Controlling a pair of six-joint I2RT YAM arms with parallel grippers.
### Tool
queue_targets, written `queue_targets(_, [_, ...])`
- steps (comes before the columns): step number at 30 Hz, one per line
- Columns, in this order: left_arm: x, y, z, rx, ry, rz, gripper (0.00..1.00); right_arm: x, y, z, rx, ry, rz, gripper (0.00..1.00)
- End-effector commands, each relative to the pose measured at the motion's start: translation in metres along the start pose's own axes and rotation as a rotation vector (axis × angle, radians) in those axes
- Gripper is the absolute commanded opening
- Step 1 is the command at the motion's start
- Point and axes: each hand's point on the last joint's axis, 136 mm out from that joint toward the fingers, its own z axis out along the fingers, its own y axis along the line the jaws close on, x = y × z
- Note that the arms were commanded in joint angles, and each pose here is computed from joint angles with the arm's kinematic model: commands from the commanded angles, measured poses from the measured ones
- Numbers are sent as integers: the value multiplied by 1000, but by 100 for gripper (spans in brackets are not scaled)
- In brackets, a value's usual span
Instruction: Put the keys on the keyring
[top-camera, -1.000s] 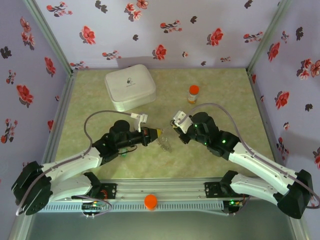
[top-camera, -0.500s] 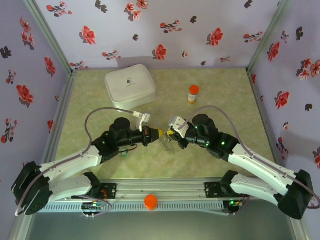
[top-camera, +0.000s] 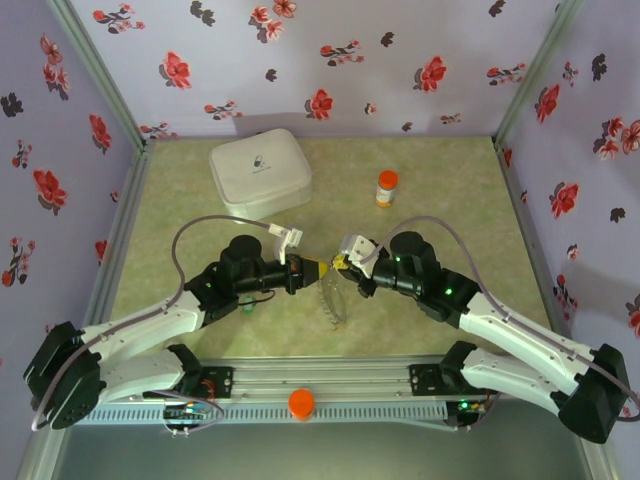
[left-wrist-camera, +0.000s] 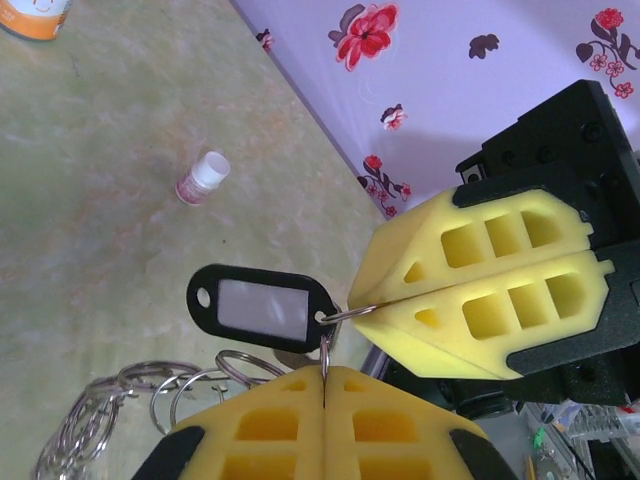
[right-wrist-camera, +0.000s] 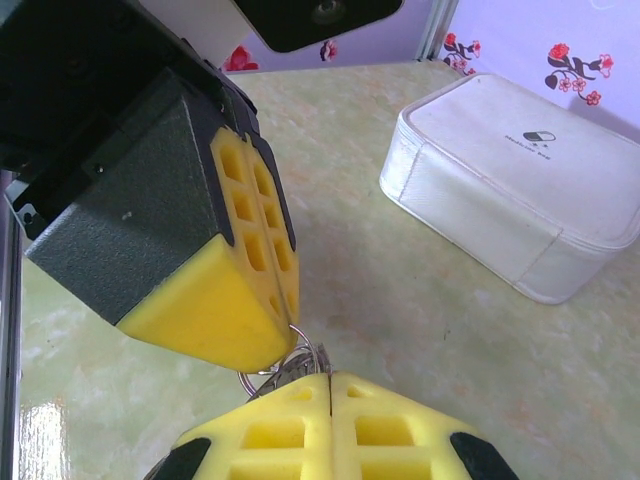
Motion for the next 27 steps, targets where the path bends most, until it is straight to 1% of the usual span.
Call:
queue_targets(1, [-19, -20, 0, 57, -38, 19, 0, -9, 3, -2, -14, -50, -30, 0])
queue_targets(19, [-21, -25, -1, 79, -48, 17, 0, -5, 11, -1, -57, -51, -5, 0])
queue_targets(27, [-22, -31, -2, 108, -46, 19, 0, -3, 20, -2, -101, -46, -8, 0])
